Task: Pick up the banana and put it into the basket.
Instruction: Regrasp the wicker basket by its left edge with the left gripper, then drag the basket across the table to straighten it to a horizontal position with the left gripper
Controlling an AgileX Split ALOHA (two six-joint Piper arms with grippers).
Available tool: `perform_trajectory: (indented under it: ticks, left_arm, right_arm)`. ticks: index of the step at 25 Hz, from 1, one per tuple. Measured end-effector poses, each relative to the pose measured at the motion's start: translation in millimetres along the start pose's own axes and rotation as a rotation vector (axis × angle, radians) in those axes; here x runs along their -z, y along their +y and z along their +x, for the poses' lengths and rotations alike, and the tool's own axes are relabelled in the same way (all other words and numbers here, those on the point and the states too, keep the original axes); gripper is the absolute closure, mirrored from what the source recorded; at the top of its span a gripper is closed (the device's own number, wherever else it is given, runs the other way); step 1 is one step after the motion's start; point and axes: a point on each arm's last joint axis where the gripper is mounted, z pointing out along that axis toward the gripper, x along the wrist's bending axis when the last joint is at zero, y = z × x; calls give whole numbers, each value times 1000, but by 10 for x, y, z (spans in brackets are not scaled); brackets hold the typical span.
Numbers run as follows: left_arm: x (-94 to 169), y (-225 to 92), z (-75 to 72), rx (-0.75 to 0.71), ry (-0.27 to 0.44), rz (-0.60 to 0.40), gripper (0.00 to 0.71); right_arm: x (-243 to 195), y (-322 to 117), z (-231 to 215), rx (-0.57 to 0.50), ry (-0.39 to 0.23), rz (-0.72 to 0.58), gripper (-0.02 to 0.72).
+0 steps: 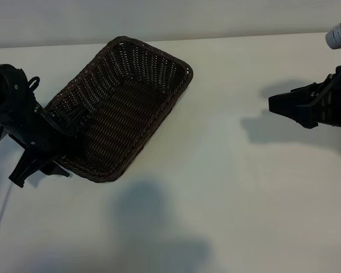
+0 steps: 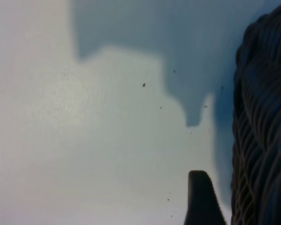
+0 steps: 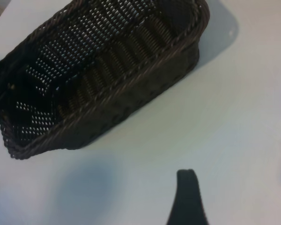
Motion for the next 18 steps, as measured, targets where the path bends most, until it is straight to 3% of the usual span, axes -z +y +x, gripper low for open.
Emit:
perform_trajectory:
  ticks: [3,7,18]
  left_arm:
    - [0,2,10,-6,11,-2,314]
    - [2,5,5,-1,7,-5,490]
    - [9,15,-22,0,-16,-13,510]
  right_arm:
    - [0,0,0,0,0,0,162]
    - [0,0,0,1,0,0,162]
    - [0,0,0,1,0,0,162]
